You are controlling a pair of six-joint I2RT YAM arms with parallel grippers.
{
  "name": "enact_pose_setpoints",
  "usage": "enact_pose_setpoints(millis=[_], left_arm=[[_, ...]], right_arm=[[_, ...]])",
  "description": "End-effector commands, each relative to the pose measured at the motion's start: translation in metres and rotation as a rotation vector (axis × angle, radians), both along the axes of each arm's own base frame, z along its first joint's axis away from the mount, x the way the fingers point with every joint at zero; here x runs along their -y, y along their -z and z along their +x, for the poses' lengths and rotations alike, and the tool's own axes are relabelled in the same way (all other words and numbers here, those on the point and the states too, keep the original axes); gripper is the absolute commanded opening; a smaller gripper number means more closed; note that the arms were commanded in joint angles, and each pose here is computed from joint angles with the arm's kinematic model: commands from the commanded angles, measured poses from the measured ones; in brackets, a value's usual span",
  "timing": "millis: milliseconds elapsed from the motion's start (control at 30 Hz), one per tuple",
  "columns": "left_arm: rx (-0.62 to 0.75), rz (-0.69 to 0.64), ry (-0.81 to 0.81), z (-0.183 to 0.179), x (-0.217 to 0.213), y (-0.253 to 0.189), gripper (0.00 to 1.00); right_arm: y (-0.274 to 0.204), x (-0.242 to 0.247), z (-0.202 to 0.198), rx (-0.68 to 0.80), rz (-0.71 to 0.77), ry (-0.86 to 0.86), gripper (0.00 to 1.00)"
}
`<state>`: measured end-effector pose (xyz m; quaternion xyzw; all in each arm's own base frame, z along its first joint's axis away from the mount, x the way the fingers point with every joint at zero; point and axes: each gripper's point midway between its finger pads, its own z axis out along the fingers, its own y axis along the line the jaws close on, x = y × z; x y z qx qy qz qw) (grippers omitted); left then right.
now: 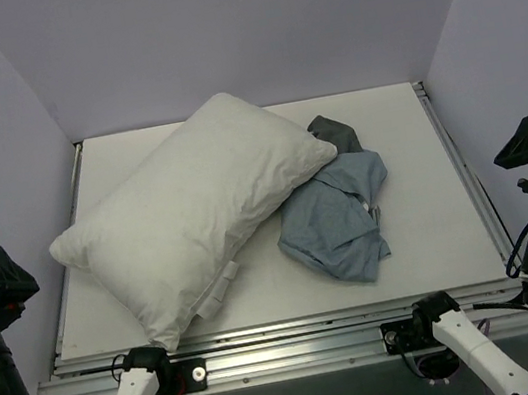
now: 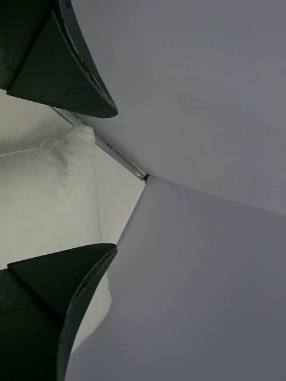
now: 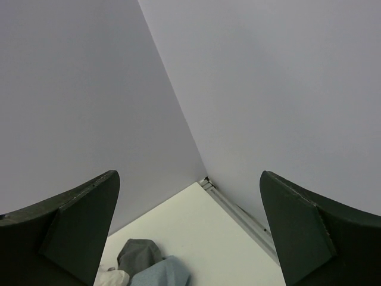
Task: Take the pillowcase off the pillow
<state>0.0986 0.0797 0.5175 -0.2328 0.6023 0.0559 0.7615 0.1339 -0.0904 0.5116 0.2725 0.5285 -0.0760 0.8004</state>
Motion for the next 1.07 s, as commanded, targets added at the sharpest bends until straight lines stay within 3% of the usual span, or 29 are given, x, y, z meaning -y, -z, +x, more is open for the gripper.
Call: enact_pose_setpoints(millis=[0, 1033], left_arm=[[0.061, 0.002, -0.084, -0.013, -0.016, -0.01, 0.94], [0.022, 0.0, -0.068, -0.01, -0.014, 0.009, 0.94]], right_arm=[[-0.005, 0.002, 0.005, 0.002, -0.032, 0.025, 0.99], [0.002, -0.006, 0.016, -0.021, -0.038, -0.013, 0.99]])
